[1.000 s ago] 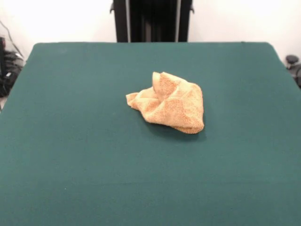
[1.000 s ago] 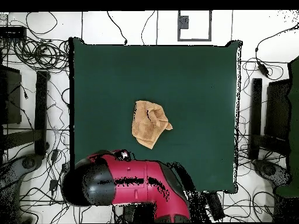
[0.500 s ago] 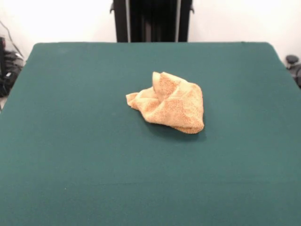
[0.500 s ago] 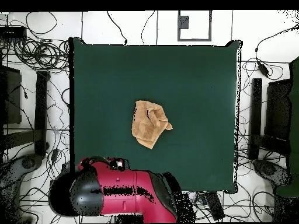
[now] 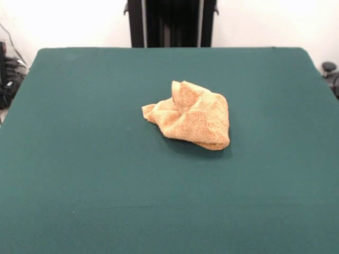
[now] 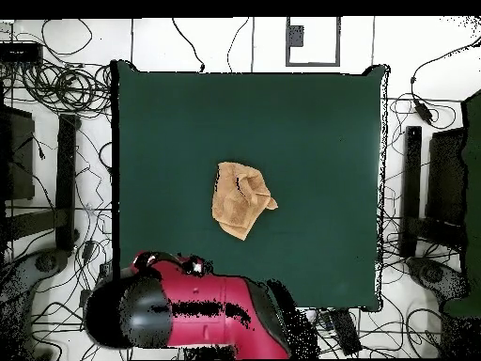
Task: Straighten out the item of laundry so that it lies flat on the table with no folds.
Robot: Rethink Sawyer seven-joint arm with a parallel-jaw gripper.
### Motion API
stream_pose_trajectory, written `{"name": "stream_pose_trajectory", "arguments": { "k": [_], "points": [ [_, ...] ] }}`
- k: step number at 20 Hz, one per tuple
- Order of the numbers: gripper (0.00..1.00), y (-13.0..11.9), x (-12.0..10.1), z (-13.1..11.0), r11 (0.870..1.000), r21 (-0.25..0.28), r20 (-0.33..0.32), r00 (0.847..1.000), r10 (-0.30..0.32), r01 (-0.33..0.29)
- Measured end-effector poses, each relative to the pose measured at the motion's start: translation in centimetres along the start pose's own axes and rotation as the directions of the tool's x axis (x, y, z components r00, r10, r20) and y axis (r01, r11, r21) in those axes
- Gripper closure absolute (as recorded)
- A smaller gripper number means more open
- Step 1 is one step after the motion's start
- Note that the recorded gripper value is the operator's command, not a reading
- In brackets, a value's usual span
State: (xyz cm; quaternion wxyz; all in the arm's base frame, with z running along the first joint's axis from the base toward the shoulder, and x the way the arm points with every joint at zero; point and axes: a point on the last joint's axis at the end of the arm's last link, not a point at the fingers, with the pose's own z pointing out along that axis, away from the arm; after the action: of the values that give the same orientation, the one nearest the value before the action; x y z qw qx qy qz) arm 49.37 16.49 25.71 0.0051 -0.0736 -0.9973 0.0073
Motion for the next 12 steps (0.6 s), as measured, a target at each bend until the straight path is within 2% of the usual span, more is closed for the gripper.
{"name": "stream_pose_trajectory", "arguments": {
  "k": [2,5,6,8,12],
  "points": [
    [0.0,-1.8,-0.9,0.1,0.999,0.001,-0.002,0.999,0.036,-0.036],
    [0.0,-6.6,-3.2,0.6,0.991,0.004,-0.007,0.991,0.132,-0.132],
    [0.0,-7.5,-3.6,0.8,0.989,0.006,-0.01,0.989,0.148,-0.148],
    [0.0,-11.4,-4.8,1.6,0.976,0.014,-0.023,0.976,0.216,-0.216],
    [0.0,-15.3,-5.3,2.5,0.961,0.026,-0.038,0.961,0.276,-0.275]
  ]
}}
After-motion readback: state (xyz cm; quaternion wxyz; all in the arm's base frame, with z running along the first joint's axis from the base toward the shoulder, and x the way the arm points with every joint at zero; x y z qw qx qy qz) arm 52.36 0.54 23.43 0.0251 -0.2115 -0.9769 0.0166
